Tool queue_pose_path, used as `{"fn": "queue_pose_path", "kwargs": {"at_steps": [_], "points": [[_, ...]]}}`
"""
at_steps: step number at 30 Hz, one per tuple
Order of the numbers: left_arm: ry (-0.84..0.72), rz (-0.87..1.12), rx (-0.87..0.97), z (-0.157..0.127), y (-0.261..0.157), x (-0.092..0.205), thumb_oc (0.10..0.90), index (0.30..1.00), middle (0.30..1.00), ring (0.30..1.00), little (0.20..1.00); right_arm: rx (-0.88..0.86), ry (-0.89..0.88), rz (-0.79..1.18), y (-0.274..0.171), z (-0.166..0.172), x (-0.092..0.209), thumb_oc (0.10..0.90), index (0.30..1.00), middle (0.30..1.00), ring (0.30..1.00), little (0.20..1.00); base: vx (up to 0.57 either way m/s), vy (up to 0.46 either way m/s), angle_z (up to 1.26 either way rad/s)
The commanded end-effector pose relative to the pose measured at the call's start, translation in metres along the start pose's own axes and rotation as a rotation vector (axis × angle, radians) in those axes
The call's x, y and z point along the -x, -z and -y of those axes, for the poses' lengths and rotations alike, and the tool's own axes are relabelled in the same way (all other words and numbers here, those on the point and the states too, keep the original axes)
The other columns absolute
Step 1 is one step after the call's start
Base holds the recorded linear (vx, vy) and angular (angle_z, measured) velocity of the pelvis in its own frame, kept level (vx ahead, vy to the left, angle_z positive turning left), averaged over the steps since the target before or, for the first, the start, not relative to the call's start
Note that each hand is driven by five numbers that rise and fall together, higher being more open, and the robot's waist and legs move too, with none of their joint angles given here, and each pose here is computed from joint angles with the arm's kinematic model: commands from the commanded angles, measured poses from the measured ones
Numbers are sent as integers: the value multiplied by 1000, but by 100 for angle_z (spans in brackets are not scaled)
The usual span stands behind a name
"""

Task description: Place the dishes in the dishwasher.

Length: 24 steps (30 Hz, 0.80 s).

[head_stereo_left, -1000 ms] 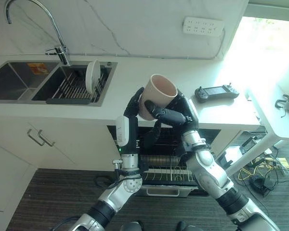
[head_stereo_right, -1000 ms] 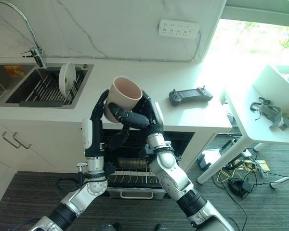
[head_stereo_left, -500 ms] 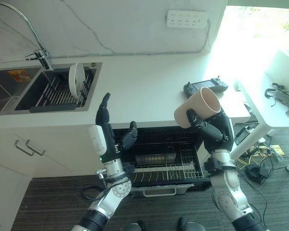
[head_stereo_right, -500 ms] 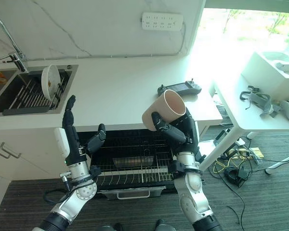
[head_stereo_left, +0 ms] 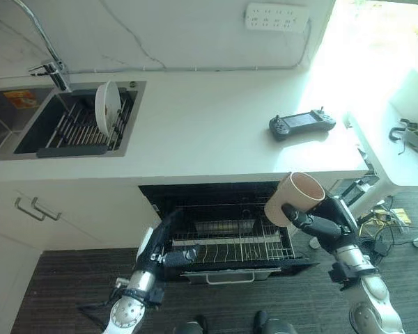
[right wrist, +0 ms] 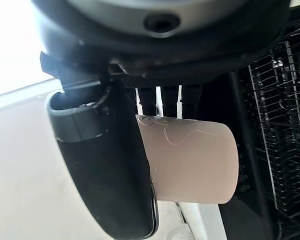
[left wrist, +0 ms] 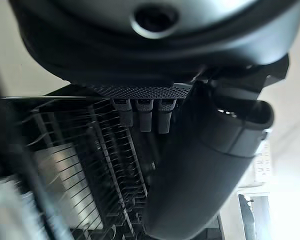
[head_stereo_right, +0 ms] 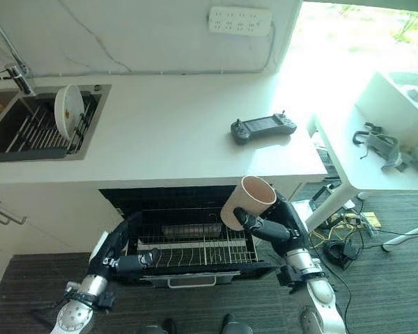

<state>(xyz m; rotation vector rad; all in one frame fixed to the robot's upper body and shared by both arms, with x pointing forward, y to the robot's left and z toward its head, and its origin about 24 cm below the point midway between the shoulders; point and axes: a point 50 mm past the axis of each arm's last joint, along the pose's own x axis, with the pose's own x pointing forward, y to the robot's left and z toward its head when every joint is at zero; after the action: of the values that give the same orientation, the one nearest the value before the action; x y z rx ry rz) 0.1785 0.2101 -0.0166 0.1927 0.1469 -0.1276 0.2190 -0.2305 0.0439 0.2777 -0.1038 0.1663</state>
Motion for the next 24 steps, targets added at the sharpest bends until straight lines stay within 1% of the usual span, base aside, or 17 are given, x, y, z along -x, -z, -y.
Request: {"fn": "queue_pose_path", "kwargs": {"at_steps": [1,8,12,15,16,19,24], "points": [[133,337,-46,-11,-64,-15,800,900,900,900,900,101,-134,208,-47,-7,-21,400,300,300,300,300,5,15,16],[274,210,-213,-15,-49,-11,800,900,900,900,900,168,-125,59,-23,6,-21,400,300,300,300,300,20,16,13],[435,131,-441,-13,-40,-10,800,900,900,900,900,232,-98,-72,-3,15,-23,400,300,300,300,300,63,29,11],[503,162,-595,-15,-46,-13,800,900,900,900,900,270,-56,-175,11,24,-24,400,300,300,300,300,74,34,9],[543,199,-682,-14,-52,-15,800,900,900,900,900,287,-10,-233,21,33,-24,400,300,300,300,300,78,25,5],[567,211,-773,-18,-58,-20,800,900,900,900,900,337,41,-308,34,47,-21,400,300,300,300,300,73,18,7],[600,222,-837,-19,-64,-25,800,900,900,900,900,377,83,-373,41,60,-21,400,300,300,300,300,58,6,3]]}}
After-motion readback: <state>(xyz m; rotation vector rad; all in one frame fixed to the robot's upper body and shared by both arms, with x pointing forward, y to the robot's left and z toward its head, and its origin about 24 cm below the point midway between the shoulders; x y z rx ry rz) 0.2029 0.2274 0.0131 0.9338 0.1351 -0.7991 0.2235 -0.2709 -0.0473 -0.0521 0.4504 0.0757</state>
